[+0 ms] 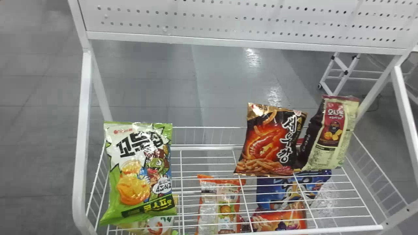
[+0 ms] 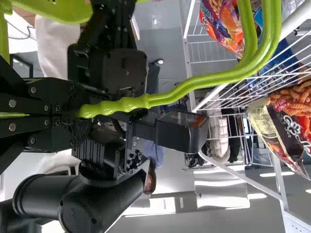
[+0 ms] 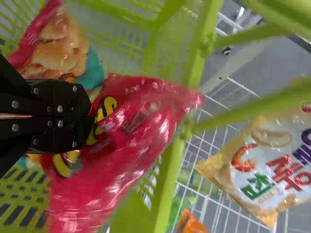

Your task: Hold basket handle with left hand then pick Jagalchi snack with right hand and place into basket

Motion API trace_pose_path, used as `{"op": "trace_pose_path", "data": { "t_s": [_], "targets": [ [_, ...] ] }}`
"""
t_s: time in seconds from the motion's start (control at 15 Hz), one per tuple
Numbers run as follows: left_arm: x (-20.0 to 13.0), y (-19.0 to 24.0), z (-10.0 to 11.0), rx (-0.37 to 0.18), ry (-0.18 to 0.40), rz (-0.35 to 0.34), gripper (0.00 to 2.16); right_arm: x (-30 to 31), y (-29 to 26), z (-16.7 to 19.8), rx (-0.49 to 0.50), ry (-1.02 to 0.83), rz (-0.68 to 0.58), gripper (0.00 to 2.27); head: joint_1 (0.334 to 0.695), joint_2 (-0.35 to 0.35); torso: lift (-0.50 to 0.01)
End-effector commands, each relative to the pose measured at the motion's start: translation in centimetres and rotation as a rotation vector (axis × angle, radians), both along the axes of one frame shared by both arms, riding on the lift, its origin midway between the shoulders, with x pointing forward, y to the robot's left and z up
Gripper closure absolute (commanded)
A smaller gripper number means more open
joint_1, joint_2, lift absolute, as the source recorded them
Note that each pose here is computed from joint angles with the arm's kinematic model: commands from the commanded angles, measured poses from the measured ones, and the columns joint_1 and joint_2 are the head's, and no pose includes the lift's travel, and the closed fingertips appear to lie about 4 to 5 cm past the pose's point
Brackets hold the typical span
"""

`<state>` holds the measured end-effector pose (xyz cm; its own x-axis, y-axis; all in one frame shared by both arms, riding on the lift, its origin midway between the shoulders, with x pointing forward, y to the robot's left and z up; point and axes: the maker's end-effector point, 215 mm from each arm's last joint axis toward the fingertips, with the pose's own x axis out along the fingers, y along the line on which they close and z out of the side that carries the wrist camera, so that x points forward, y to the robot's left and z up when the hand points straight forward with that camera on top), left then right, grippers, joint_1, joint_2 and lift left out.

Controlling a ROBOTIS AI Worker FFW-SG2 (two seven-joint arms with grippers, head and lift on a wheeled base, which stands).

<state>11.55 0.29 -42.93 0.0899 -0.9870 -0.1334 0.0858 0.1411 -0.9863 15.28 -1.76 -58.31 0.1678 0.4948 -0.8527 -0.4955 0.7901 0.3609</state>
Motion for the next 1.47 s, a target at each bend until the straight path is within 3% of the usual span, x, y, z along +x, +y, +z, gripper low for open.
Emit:
{"op": "trace_pose_path", "data": {
  "t_s": [0.0, 0.13, 0.2, 0.27, 0.33, 0.47, 0.73, 1.2, 1.4],
  "targets": [
    [0.0, 0.0, 0.0, 0.002, 0.000, 0.000, 1.40, -2.0, 0.7, -0.2, 0.001, 0.046, 0.031, 1.95, 0.695, -0.096, -0.010],
    [-0.1, 0.0, 0.0, 0.000, 0.000, -0.001, 1.40, -2.2, 0.8, -0.4, -0.013, 0.040, 0.042, 1.86, 0.695, -0.054, -0.010],
    [0.0, 0.0, 0.0, 0.000, -0.002, 0.000, 1.40, -2.0, 0.4, -0.5, -0.028, 0.031, 0.036, 1.31, 0.695, -0.047, -0.010],
    [0.0, 0.0, 0.0, 0.001, 0.000, 0.000, 1.40, -1.5, -0.6, -0.5, -0.069, 0.004, 0.028, 0.27, 0.695, -0.049, -0.010],
    [-0.1, 0.1, 0.0, 0.001, 0.001, -0.001, 1.39, -1.4, -1.5, -0.6, -0.104, -0.013, 0.024, 0.00, 0.695, -0.064, -0.010],
    [-0.1, 0.1, 0.0, 0.001, 0.001, 0.000, 1.40, -0.9, -3.4, -0.9, -0.154, -0.045, 0.004, 0.00, 0.695, -0.167, -0.010],
    [-0.1, 0.0, -0.1, 0.000, 0.004, 0.003, 1.40, 1.6, -7.4, 1.5, -0.165, -0.118, -0.105, 0.05, 0.695, -0.350, -0.010],
    [0.1, 0.0, -0.3, 0.004, 0.004, 0.008, 1.40, 5.3, -12.6, 10.1, -0.218, -0.218, -0.187, 0.05, 0.695, -0.350, -0.010],
    [0.3, 0.0, -0.4, 0.002, -0.002, 0.017, 1.40, 9.5, -13.9, 12.8, -0.207, -0.355, -0.259, 0.06, 0.695, -0.350, -0.010]
  ]
}}
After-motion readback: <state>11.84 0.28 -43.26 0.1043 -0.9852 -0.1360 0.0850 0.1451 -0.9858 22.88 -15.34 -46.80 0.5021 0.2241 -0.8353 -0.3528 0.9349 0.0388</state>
